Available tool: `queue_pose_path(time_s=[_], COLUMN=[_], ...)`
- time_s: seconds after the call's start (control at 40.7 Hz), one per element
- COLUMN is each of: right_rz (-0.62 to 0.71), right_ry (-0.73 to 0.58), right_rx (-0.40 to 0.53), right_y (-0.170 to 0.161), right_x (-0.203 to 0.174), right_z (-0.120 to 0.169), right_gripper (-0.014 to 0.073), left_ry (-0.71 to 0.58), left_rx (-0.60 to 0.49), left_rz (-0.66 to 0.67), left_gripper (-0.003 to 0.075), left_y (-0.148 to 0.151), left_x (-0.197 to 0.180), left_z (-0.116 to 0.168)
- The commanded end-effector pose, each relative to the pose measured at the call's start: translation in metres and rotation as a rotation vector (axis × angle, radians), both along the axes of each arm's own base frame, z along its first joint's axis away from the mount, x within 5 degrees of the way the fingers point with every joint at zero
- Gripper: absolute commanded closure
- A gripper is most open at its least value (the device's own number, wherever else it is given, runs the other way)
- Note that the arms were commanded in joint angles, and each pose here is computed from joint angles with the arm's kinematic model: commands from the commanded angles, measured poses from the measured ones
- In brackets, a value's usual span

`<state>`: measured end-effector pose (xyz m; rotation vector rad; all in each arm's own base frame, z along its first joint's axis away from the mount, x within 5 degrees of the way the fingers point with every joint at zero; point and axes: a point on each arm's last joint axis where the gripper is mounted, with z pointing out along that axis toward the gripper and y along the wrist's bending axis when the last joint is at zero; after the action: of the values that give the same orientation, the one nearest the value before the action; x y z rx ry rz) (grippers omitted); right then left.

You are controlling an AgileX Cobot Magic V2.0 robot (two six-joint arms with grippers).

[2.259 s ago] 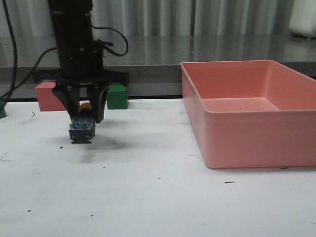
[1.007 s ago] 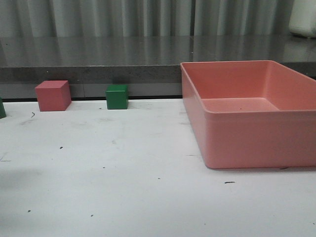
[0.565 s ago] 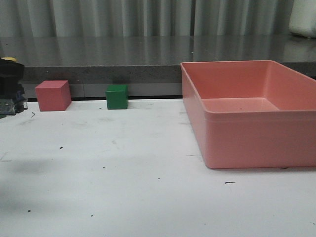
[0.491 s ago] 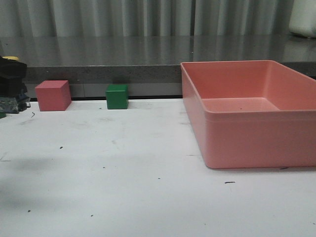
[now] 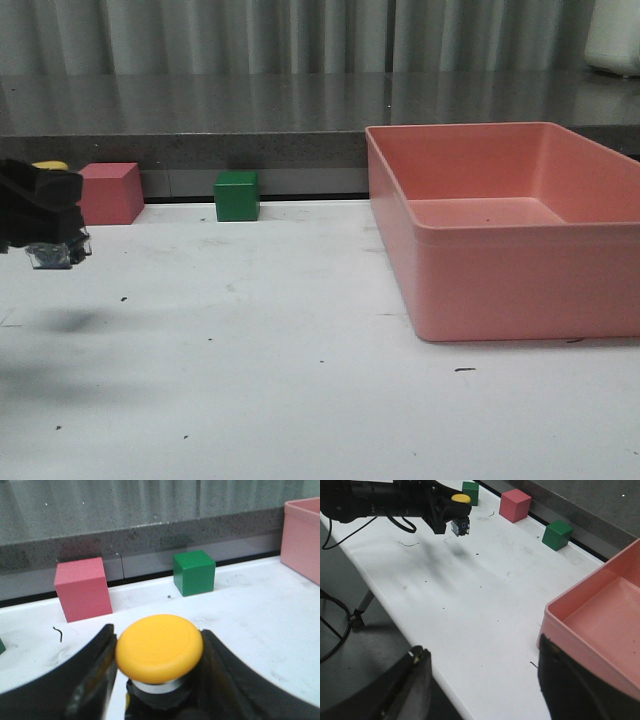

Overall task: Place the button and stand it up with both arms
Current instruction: 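Lift the button and carry it toward the table edge nearest the left arm, then lower the button upright onto the table and open the left gripper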

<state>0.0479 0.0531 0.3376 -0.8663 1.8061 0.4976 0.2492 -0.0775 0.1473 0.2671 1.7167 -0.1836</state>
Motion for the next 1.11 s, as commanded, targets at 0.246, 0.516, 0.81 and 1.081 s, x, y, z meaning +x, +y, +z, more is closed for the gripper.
queue_pose_path(time_s=[0.246,0.516,0.81,1.081], right_rz=[-0.005,-0.005,-0.005,-0.005], right_ry=[-0.081,-0.081,-0.081,-0.081], right_rx=[0.062,0.062,0.062,0.062], right_y=[0.001,0.001,0.001,0.001], right_x=[0.002,0.002,0.002,0.002], right_z=[0.014,0.014,0.014,0.014], right_gripper=[0.0115,0.0115,0.0115,0.0115], left_ry=[-0.177,-0.161,-0.161,-0.161], left_rx=[-0.065,-0.059,-0.059,-0.059], left_rz=[-0.006,-0.006,-0.006,-0.008], left_gripper=[0.0532,0.053,0.0399,0.0323], left_y=[-0.004,-0.005,-0.005,-0.005], left_x=[0.008,0.008,0.008,0.008], left_z=[0.006,0.001,0.001,0.001])
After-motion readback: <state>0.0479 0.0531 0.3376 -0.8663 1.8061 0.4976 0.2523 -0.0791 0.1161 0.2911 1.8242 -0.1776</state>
